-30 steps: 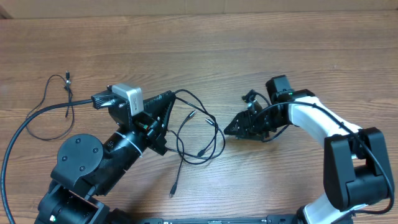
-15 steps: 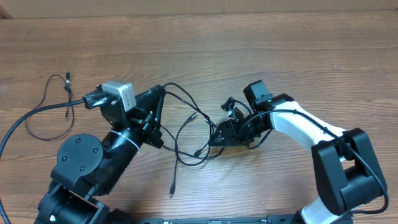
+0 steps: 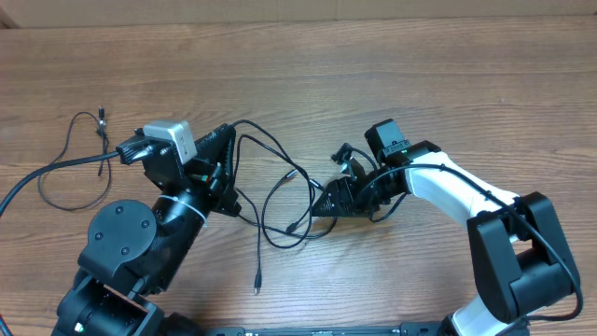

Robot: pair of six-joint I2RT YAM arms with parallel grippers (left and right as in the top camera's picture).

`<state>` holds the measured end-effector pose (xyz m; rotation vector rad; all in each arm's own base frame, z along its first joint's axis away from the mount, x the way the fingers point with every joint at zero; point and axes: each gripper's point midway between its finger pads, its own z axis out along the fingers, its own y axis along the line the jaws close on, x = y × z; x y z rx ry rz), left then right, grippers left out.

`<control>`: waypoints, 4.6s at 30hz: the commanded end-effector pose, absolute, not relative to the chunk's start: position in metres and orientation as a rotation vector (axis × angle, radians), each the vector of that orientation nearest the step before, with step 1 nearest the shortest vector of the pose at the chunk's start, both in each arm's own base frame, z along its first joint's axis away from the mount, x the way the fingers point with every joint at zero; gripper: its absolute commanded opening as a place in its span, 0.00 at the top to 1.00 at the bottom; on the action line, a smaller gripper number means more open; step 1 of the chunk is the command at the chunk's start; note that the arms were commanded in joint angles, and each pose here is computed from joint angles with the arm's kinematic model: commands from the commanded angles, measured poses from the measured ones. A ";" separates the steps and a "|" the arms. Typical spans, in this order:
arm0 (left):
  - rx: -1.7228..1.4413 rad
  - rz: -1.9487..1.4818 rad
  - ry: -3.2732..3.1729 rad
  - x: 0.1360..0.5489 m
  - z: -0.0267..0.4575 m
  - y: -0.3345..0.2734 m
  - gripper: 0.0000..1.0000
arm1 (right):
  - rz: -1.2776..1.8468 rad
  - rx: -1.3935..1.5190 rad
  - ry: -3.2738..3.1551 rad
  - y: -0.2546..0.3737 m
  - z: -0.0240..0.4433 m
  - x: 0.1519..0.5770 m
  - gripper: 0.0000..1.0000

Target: Untangle cables

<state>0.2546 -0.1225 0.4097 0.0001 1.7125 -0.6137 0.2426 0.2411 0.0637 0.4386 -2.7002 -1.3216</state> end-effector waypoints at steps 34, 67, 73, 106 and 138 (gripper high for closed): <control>-0.030 -0.613 1.695 0.252 0.418 -0.116 0.96 | -1.256 0.346 -2.655 0.261 0.059 0.225 0.54; -0.057 -0.584 1.692 0.254 0.418 -0.111 0.96 | -0.879 0.088 -2.892 0.213 0.038 0.257 0.57; -0.057 -0.584 1.695 0.255 0.417 -0.111 0.96 | -1.196 0.399 -2.693 0.234 0.067 0.230 0.42; -0.052 -0.585 1.695 0.270 0.416 -0.120 0.96 | -0.633 -0.073 -3.221 0.234 0.027 0.294 0.96; -0.444 -0.312 1.082 0.210 0.544 0.003 0.96 | -0.396 -0.560 -3.395 0.156 0.027 0.355 0.95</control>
